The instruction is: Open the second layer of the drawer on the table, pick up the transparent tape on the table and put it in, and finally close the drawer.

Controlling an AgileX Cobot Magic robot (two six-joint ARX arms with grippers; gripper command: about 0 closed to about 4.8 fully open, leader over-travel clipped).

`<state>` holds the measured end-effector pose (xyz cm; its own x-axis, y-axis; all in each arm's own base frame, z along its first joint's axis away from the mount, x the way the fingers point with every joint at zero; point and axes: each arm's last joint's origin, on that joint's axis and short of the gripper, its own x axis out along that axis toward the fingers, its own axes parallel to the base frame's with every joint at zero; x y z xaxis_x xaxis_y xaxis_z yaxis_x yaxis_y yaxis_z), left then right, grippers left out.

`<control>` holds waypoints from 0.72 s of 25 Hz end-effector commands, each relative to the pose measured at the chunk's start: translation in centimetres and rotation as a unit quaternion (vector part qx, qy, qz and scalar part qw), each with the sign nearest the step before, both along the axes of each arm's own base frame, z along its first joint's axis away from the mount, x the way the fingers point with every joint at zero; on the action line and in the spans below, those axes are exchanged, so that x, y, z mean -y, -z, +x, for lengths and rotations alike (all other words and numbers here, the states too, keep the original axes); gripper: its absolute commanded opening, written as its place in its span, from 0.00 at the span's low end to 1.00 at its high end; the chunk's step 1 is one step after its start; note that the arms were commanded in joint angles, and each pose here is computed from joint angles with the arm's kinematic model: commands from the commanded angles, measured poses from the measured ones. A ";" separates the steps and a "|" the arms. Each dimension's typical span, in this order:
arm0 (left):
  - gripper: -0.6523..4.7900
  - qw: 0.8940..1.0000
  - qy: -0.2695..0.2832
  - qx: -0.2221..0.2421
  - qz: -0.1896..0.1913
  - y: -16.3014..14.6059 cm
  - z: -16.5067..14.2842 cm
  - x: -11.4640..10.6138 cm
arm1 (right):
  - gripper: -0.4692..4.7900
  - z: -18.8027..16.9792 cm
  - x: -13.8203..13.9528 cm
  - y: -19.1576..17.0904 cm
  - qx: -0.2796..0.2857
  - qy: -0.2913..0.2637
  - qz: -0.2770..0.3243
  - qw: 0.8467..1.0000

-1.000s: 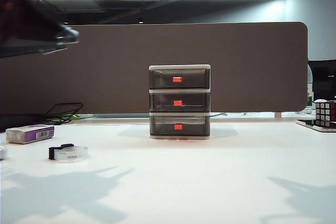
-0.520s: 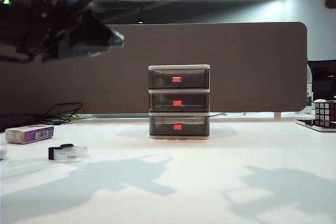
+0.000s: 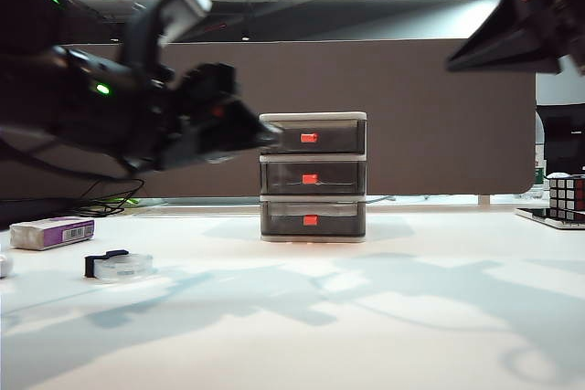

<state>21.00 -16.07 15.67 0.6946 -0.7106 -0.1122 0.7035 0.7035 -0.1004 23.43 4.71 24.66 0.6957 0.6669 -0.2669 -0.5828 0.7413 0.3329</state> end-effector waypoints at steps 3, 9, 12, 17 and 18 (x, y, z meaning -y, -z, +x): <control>0.63 0.999 0.009 0.002 -0.037 -0.1 2.0 2.1 | 0.08 1.8 -1.0 0.1 0.011 -0.042 -0.012 0.999; 0.63 0.993 -0.117 0.008 -0.016 -0.2 3.2 5.3 | 0.08 2.4 -1.2 0.2 0.027 -0.044 -0.013 0.999; 0.63 0.989 -0.147 0.012 -0.013 -0.1 3.7 7.2 | 0.08 2.6 -1.2 0.2 0.036 -0.044 -0.013 0.998; 0.63 0.979 -0.202 0.019 -0.010 0.5 4.1 9.9 | 0.08 3.0 -1.3 0.5 0.044 -0.044 -0.013 0.998; 0.63 0.977 -0.211 0.019 -0.007 0.8 4.2 10.5 | 0.08 3.1 -1.3 0.6 0.043 -0.044 -0.013 0.998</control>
